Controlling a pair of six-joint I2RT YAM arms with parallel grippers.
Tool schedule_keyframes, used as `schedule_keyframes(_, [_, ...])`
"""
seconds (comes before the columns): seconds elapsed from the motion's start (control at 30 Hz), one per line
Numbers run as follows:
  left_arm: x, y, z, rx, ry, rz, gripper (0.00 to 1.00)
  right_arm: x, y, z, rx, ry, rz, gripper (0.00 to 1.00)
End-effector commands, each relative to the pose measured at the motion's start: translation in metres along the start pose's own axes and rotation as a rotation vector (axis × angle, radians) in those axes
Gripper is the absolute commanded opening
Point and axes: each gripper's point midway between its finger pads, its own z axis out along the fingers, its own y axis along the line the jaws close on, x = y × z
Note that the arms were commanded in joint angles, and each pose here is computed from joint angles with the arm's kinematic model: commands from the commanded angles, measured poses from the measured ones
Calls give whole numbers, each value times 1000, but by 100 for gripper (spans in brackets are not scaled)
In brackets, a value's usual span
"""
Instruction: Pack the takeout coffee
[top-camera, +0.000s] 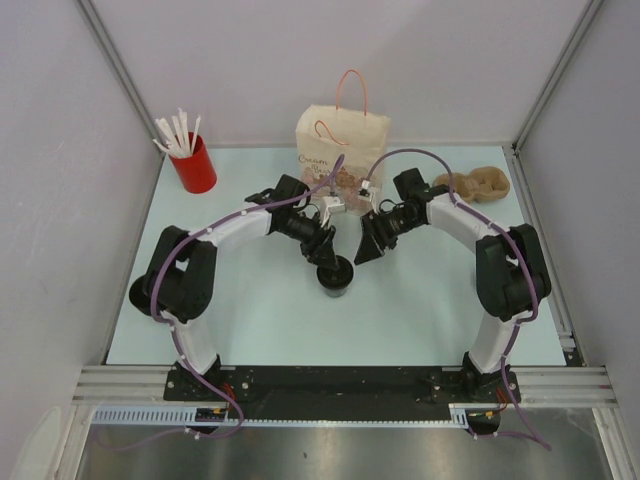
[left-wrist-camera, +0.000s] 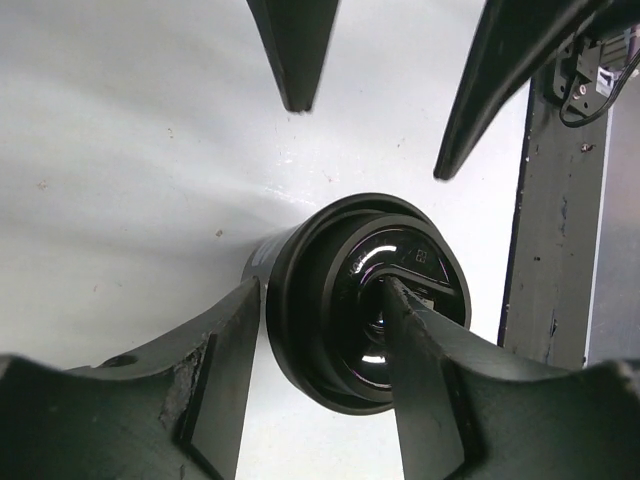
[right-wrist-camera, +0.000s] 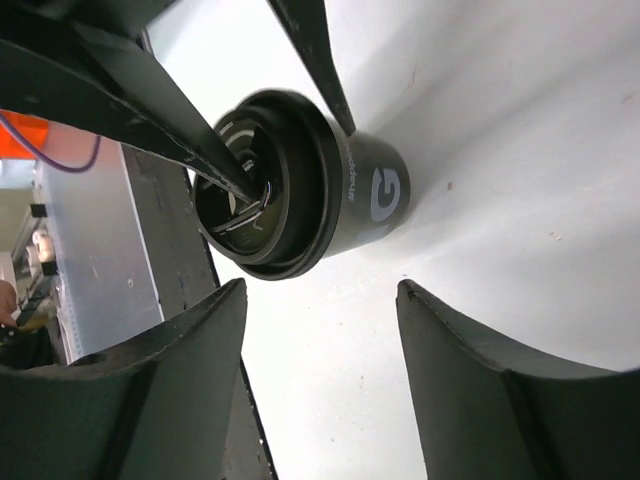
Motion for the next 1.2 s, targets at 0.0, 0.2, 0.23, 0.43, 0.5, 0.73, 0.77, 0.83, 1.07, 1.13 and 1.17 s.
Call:
schedule_keyframes(0.0, [54, 32, -4, -155, 187, 0, 56, -26, 18, -9, -73, -72, -68, 67])
schedule_keyframes(0.2, [33, 24, -11, -140, 148, 26, 66, -28, 19, -10, -58, -73, -81, 69])
schedule_keyframes(0.23, [29, 23, -11, -134, 141, 29, 69, -27, 18, -10, -50, -71, -81, 69])
schedule_keyframes(0.43, [-15, 16, -22, -122, 78, 73, 75, -25, 12, -9, -3, -53, -98, 69])
schedule_keyframes(0.5, [-24, 11, -27, -111, 68, 77, 76, -26, 10, -10, 29, -49, -112, 70])
schedule_keyframes(0.73, [-60, -12, -49, -110, 1, 151, 87, -28, -1, -20, 161, -32, -196, 79])
schedule_keyframes(0.77, [-61, -14, -51, -110, -2, 162, 89, -30, 1, -22, 174, -32, -217, 81])
schedule_keyframes(0.83, [-59, -22, -59, -109, -16, 169, 100, -35, 3, -30, 229, -35, -284, 86])
schedule_keyframes(1.07, [-34, -27, -87, -165, -51, 169, 99, -45, 22, -40, 357, -9, -479, 94])
schedule_keyframes(1.13, [-18, -26, -93, -191, -58, 152, 100, -45, 27, -36, 365, -6, -506, 94])
schedule_keyframes(1.17, [-16, -20, -93, -221, -67, 159, 99, -47, 30, -35, 369, -10, -522, 93])
